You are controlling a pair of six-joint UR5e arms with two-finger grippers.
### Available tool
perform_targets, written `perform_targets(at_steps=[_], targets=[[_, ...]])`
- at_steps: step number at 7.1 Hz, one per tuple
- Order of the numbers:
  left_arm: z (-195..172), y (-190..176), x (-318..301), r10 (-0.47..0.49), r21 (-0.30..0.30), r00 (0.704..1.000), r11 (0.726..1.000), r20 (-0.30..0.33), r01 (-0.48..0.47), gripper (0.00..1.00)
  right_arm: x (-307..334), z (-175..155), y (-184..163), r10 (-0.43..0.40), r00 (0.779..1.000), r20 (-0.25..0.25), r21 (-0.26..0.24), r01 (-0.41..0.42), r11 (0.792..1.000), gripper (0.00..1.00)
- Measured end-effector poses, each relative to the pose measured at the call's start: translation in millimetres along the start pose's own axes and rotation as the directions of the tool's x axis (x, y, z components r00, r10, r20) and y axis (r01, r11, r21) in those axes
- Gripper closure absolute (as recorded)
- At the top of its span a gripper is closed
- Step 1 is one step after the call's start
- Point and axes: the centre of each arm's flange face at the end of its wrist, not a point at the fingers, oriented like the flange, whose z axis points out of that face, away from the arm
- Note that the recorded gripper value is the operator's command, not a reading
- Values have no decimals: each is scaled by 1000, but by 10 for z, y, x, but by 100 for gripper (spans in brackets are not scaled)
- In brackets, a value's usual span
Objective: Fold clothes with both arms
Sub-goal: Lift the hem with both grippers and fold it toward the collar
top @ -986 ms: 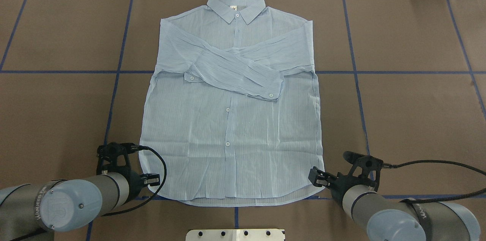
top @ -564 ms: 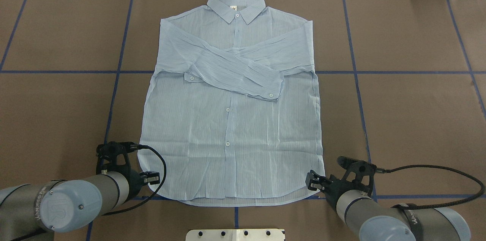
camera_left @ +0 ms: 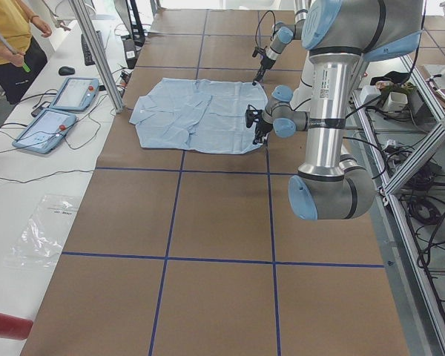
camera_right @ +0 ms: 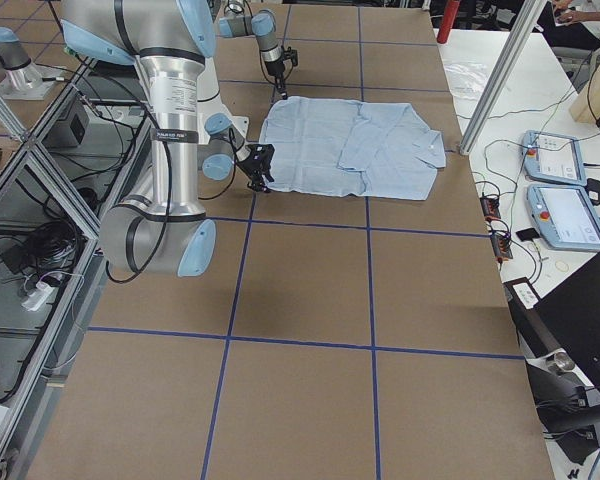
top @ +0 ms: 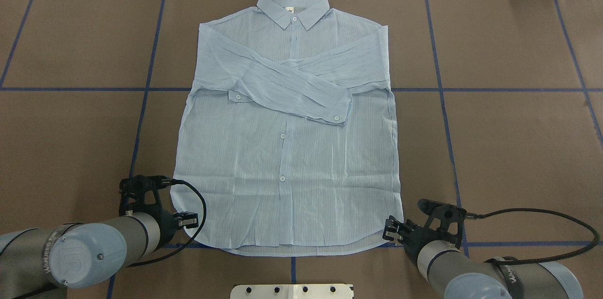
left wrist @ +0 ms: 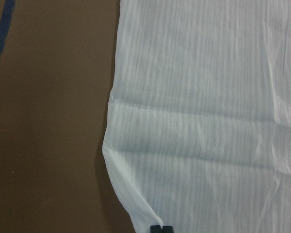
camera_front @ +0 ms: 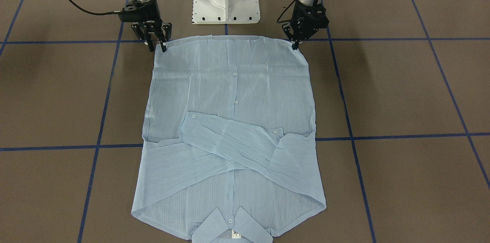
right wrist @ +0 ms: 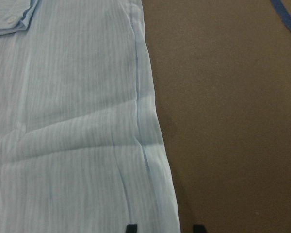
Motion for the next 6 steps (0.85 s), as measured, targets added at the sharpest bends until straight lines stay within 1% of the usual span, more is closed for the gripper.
perform_targets(at_steps=[1,4,5,6], targets=[[0,1,0,0,-1,1000,1000,0,0,100,-10,-6,22,-1,1000,2,-3,1,1000,100],[-18,2,17,0,-3,1000,1000,-5,0,100,4,-22,113,-14,1000,0,-17,14,1000,100],[-102,-11,51,0,-6,1000,1000,-22,0,100,20,-64,99,-15,1000,-4,-21,15,1000,100],[-293,-33,117,1,-18,998,1000,-57,-2,100,9,-258,13,-20,1000,-20,-38,19,999,100]])
